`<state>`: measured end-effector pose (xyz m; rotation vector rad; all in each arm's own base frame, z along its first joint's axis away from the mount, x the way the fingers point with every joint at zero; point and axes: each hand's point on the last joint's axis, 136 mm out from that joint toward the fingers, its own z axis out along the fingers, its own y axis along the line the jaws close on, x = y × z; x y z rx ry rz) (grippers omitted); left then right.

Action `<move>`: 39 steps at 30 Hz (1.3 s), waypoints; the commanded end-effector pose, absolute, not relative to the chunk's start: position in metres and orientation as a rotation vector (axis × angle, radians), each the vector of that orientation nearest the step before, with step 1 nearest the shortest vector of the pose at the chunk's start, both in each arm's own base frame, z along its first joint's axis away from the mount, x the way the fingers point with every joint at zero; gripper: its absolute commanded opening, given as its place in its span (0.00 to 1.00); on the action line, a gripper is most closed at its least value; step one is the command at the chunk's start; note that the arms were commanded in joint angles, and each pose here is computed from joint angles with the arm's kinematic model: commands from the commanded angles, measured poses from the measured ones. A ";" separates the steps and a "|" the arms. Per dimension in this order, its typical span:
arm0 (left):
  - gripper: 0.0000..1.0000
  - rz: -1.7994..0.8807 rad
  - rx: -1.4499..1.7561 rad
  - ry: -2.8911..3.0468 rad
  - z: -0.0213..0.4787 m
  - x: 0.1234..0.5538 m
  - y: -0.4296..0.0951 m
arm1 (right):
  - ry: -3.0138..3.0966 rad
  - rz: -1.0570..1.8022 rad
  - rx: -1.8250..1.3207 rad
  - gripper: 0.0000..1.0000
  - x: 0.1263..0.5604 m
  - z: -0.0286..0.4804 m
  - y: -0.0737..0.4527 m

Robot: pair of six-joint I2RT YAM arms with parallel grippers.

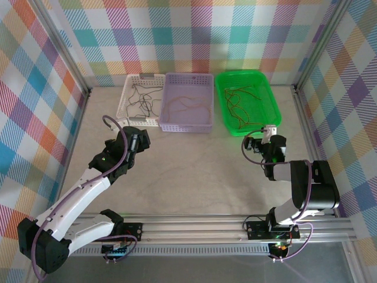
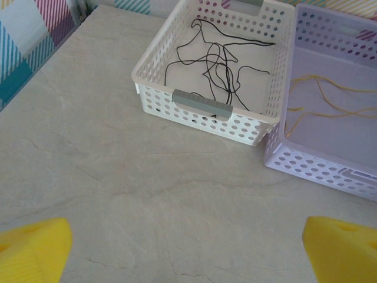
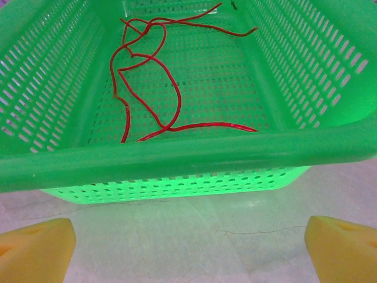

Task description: Untangle the cables

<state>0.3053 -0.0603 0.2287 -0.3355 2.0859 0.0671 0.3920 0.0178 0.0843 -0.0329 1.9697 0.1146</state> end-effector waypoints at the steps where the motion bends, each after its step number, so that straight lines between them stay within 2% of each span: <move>1: 1.00 0.066 -0.296 2.087 0.230 0.308 -0.066 | 1.946 0.139 -0.028 1.00 0.397 0.092 0.020; 23: 1.00 0.046 -0.289 2.136 0.218 0.310 -0.074 | 1.946 0.139 -0.027 1.00 0.397 0.092 0.020; 32: 1.00 0.094 -0.369 2.108 0.215 0.304 -0.059 | 1.945 0.137 -0.028 1.00 0.397 0.093 0.020; 39: 1.00 0.198 -0.282 2.055 0.190 0.304 -0.049 | 1.946 0.138 -0.027 1.00 0.397 0.092 0.020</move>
